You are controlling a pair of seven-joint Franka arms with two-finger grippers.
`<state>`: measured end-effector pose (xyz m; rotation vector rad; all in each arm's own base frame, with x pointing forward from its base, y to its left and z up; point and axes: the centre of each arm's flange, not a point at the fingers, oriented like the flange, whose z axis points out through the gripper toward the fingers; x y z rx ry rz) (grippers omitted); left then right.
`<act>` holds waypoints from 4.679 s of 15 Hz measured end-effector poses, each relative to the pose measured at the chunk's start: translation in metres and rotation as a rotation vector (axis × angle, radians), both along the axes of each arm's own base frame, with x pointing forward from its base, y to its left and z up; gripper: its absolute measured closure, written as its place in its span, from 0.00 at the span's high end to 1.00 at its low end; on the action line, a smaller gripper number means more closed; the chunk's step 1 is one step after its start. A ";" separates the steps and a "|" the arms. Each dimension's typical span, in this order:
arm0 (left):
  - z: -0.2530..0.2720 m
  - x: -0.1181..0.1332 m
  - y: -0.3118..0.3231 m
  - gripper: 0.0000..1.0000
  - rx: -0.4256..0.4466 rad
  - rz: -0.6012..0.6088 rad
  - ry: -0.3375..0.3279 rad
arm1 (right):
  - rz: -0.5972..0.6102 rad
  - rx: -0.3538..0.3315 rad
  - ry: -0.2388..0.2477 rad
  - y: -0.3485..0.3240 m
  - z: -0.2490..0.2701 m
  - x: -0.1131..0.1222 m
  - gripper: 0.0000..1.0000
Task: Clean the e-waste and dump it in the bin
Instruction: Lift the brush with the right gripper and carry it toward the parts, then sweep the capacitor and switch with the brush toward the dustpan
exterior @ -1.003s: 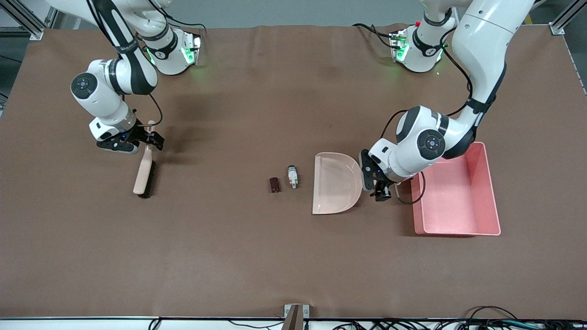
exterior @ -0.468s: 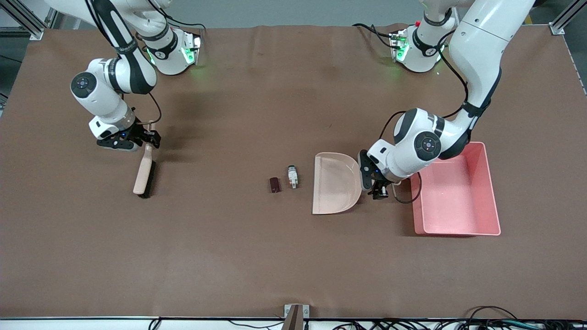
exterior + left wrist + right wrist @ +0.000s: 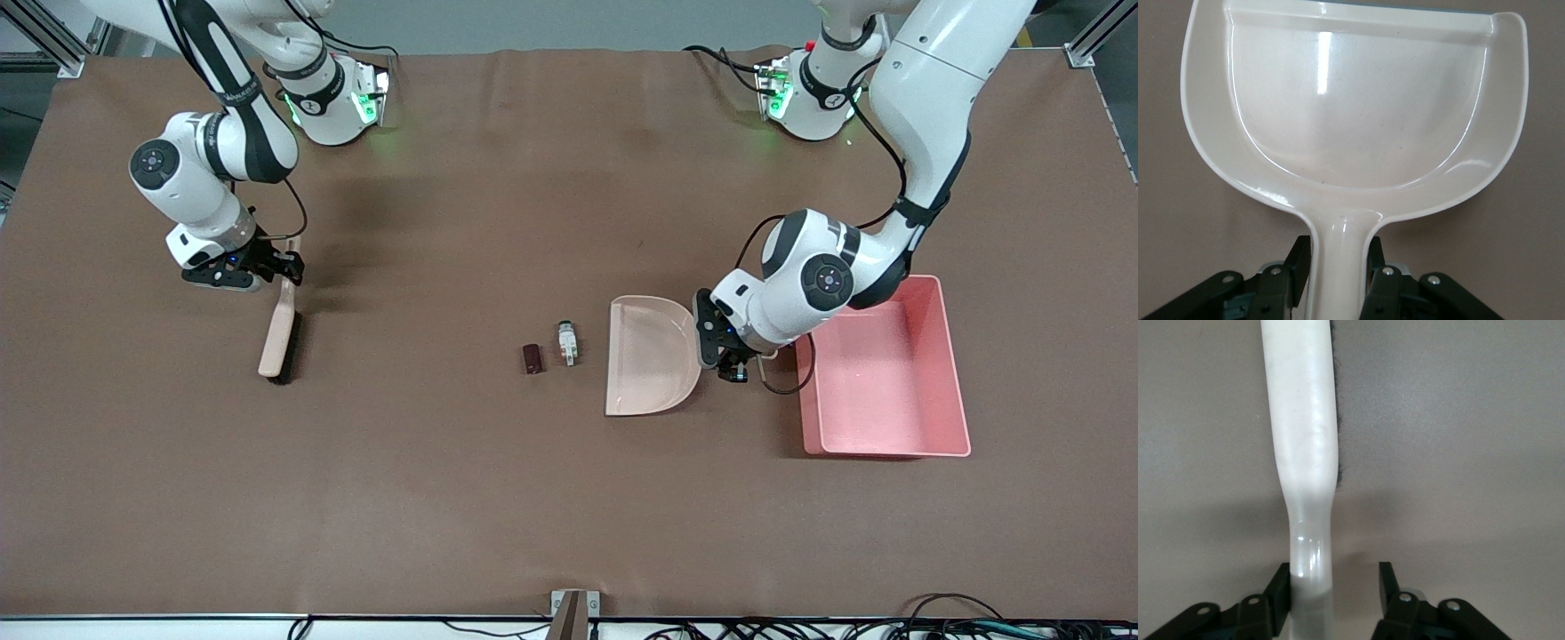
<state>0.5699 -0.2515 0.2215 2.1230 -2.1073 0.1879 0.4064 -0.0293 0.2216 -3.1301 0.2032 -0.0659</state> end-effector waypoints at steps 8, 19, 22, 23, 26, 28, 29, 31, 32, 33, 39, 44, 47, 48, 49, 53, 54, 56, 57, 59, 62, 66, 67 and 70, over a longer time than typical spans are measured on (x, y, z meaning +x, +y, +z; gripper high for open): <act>0.000 -0.001 -0.002 0.34 0.000 -0.007 -0.003 | 0.032 0.000 0.000 0.014 0.000 0.001 0.39; 0.004 -0.003 -0.015 0.33 0.009 -0.045 -0.022 | -0.020 0.005 0.021 0.016 0.006 0.010 0.27; 0.005 -0.002 -0.015 0.33 0.030 -0.072 -0.041 | -0.035 0.009 0.064 0.034 0.021 0.028 0.27; 0.006 -0.001 -0.015 0.33 0.036 -0.077 -0.046 | -0.047 0.013 0.052 0.052 0.028 0.036 0.27; 0.009 0.000 -0.016 0.33 0.043 -0.075 -0.041 | -0.088 0.033 0.013 0.144 0.046 0.044 0.27; 0.011 -0.001 -0.019 0.33 0.051 -0.058 -0.030 | -0.105 0.049 0.000 0.211 0.051 0.040 0.27; 0.012 -0.002 -0.020 0.33 0.057 -0.056 -0.025 | -0.115 0.058 -0.005 0.241 0.053 0.039 0.27; 0.013 -0.003 -0.021 0.33 0.072 -0.051 -0.023 | -0.150 0.074 -0.013 0.294 0.052 0.040 0.27; 0.013 -0.003 -0.021 0.33 0.080 -0.043 -0.023 | -0.168 0.079 -0.014 0.318 0.049 0.041 0.27; 0.013 -0.004 -0.022 0.33 0.089 -0.035 -0.021 | -0.181 0.081 -0.012 0.337 0.044 0.042 0.27; 0.014 -0.006 -0.026 0.33 0.116 -0.022 -0.021 | -0.191 0.085 -0.008 0.405 0.013 0.053 0.27; 0.016 -0.005 -0.026 0.33 0.115 -0.022 -0.026 | -0.181 0.088 -0.001 0.445 0.009 0.027 0.27; 0.019 -0.003 -0.027 0.33 0.112 -0.020 -0.031 | -0.169 0.085 0.003 0.458 0.006 0.013 0.27; 0.020 -0.002 -0.027 0.33 0.111 -0.020 -0.034 | -0.160 0.084 0.005 0.462 0.005 0.008 0.27; 0.020 -0.001 -0.027 0.33 0.111 -0.019 -0.035 | -0.154 0.083 0.006 0.467 0.004 0.003 0.27; 0.021 0.000 -0.027 0.33 0.110 -0.019 -0.037 | -0.152 0.090 0.006 0.500 -0.004 -0.014 0.27; 0.022 0.000 -0.027 0.33 0.110 -0.019 -0.038 | -0.151 0.094 0.005 0.509 -0.006 -0.017 0.27; 0.022 0.000 -0.028 0.33 0.109 -0.018 -0.040 | -0.155 0.103 0.001 0.526 -0.008 -0.022 0.27; 0.023 0.001 -0.028 0.33 0.108 -0.018 -0.041 | -0.157 0.106 0.000 0.532 -0.009 -0.024 0.27; 0.024 0.002 -0.028 0.33 0.110 -0.018 -0.039 | -0.158 0.108 0.001 0.536 -0.011 -0.025 0.27; 0.023 0.001 -0.027 0.33 0.116 -0.019 -0.031 | -0.161 0.104 0.006 0.537 -0.017 -0.025 0.27; 0.024 0.000 -0.029 0.33 0.115 -0.022 -0.032 | -0.181 0.119 0.019 0.545 -0.021 -0.022 0.27; 0.024 -0.001 -0.032 0.33 0.115 -0.027 -0.033 | -0.182 0.122 0.018 0.548 -0.022 -0.020 0.27; 0.023 -0.005 -0.040 0.33 0.118 -0.026 -0.024 | -0.182 0.144 0.007 0.559 -0.018 -0.012 0.27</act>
